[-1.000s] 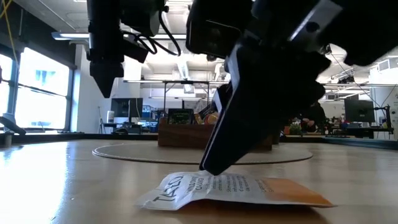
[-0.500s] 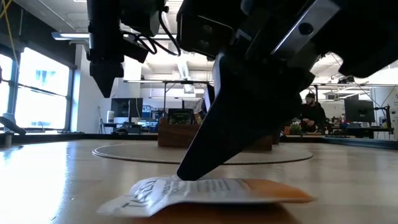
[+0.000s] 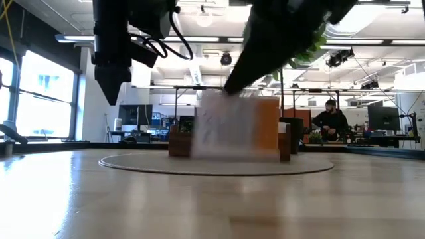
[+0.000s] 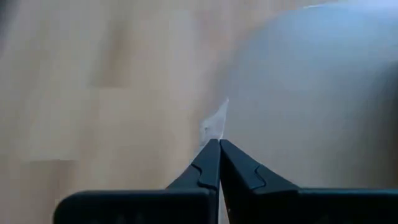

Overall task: Pick & Place Tea
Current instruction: Put the white tea bag into the right side area of the wooden organizer

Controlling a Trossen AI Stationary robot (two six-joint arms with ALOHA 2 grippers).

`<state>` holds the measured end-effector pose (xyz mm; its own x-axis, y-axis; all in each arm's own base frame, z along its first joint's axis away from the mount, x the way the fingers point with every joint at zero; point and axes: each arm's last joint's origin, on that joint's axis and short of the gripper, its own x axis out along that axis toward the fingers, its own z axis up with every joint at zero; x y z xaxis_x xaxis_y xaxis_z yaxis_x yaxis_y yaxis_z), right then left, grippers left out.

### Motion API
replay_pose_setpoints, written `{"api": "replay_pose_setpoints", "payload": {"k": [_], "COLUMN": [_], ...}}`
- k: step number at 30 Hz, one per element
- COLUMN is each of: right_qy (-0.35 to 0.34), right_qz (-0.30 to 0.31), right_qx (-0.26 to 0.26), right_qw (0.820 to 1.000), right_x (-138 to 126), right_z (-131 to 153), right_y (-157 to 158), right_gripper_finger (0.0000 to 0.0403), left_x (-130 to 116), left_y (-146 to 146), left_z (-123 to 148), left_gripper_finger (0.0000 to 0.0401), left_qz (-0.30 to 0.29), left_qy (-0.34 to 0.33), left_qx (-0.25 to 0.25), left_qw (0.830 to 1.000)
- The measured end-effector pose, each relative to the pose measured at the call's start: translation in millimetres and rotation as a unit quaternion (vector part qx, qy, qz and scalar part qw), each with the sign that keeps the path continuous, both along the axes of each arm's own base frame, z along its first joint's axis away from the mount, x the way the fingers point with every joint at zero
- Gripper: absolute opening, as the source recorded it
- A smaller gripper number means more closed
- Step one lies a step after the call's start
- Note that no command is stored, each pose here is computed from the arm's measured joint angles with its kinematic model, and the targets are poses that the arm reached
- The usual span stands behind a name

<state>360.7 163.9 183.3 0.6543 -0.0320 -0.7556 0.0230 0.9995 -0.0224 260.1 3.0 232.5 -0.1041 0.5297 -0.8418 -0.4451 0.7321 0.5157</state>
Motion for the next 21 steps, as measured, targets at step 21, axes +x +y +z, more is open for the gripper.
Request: {"api": "replay_pose_setpoints", "payload": {"k": [21], "right_qy": [-0.168], "right_qz": [-0.388], "right_qx": [-0.207], "right_qw": [0.882], "right_x": [-77], "right_z": [-1], "right_y": [-108], "right_gripper_finger": [0.0001], "left_x": [3], "left_y": [2], "left_z": [1], "left_gripper_finger": [0.0110], "left_qz": [-0.006], "left_qy": [-0.014], "left_qx": [0.031], "left_qw": [0.999]}}
